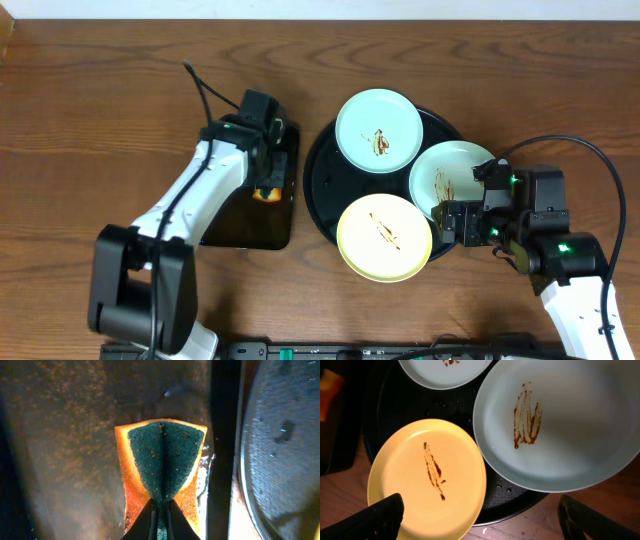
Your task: Clean dirty plates on tray and stack at the side
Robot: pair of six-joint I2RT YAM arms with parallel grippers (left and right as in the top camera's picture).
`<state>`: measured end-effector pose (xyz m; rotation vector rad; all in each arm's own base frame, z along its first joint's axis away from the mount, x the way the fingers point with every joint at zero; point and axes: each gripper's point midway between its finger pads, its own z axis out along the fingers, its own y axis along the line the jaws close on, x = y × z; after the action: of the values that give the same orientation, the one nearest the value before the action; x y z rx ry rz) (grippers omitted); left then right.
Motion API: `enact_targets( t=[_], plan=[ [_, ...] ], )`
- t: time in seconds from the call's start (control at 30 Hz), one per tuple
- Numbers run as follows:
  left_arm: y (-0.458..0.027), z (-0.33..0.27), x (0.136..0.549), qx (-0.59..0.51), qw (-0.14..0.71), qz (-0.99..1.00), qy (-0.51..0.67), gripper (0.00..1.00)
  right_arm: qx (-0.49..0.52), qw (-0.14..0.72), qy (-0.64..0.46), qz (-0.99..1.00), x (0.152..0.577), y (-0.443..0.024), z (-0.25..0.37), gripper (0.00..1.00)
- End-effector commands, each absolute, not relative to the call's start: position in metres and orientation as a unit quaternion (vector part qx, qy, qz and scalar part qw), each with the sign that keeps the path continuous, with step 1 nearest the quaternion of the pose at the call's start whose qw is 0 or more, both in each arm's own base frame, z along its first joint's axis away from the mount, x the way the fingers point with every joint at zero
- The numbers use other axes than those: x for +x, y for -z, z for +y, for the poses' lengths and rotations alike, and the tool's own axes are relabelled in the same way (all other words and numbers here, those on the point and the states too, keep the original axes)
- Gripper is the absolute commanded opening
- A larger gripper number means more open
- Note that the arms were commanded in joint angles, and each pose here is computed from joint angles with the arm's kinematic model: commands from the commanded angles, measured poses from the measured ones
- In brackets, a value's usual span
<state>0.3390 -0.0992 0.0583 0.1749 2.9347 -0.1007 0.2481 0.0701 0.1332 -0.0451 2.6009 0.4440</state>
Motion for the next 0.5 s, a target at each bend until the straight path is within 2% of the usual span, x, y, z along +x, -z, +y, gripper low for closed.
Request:
enact_targets(
  t=[0.0, 0.2, 0.47],
  plan=[
    [-0.071, -0.095, 0.334, 0.037, 0.100, 0.992, 0.068, 0.07, -0.016, 0.254, -0.159, 0.954, 0.251, -0.138, 0.070, 0.95],
    [-0.074, -0.085, 0.331, 0.004, 0.084, 0.990, 0.109, 0.07, -0.016, 0.252, -0.159, 0.954, 0.251, -0.137, 0.070, 0.95],
    [-0.060, -0.069, 0.330, -0.001, 0.077, 0.993, 0.085, 0.07, -0.015, 0.252, -0.159, 0.955, 0.251, -0.136, 0.070, 0.95]
  ],
)
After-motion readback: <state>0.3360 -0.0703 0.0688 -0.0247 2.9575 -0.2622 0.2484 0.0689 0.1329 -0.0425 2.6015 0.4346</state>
